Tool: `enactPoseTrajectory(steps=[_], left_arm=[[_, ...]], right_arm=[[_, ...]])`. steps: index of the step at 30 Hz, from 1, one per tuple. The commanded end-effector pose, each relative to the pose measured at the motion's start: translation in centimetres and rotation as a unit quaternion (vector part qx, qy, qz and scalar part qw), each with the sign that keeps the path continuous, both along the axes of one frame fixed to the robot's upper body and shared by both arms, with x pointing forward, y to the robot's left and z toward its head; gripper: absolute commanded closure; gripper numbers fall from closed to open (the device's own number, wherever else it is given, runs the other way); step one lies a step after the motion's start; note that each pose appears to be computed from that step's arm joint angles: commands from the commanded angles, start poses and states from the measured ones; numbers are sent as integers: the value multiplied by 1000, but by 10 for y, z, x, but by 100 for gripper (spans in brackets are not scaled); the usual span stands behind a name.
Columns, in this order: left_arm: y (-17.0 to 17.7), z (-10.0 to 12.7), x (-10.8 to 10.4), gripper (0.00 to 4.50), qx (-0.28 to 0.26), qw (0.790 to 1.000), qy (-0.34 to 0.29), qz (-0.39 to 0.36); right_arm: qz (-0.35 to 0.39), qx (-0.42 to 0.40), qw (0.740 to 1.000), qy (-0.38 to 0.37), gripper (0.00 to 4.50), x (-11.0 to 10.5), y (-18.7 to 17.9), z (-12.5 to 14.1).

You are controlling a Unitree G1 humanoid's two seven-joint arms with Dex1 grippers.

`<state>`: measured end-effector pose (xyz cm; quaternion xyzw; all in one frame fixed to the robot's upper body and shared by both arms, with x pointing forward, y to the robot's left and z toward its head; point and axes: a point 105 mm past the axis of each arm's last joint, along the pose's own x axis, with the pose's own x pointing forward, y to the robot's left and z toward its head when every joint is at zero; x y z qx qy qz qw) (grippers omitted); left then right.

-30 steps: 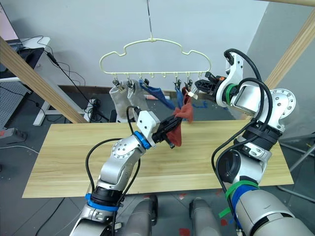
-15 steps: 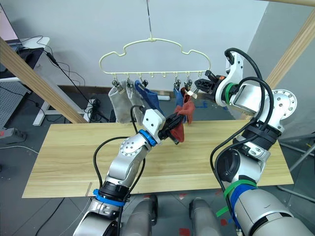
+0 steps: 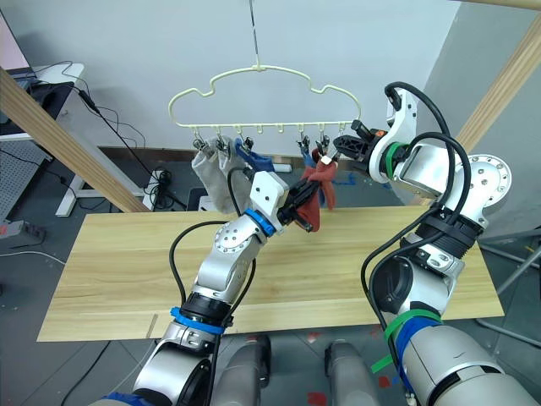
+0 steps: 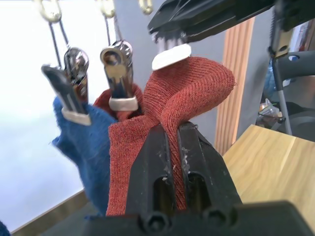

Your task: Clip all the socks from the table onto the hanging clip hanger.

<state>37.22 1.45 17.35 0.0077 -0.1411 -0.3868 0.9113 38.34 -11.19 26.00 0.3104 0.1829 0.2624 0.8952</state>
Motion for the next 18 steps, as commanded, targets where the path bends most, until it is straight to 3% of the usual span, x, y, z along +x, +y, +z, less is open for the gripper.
enactPoseTrajectory(steps=[1,4,5,15,16,18], left_arm=[[-8,19,-5,449,-20,999,-32,-14],[-10,20,-6,449,-22,999,-32,-20],[-10,21,-6,450,-22,999,-32,-21],[-33,15,-23,450,-41,994,9,-99],[-35,15,-25,425,-43,993,14,-106],[-44,12,-29,376,-51,990,36,-130]], right_arm=[[-4,0,1000,-4,450,-2,-5,1],[-1,-3,1000,-6,450,-3,-4,1],[0,-2,1000,-6,383,-3,-4,1],[7,-5,1000,-23,40,-6,-8,4],[6,-3,1000,-25,2,-6,-10,5],[-2,-3,999,-34,0,-7,-17,8]])
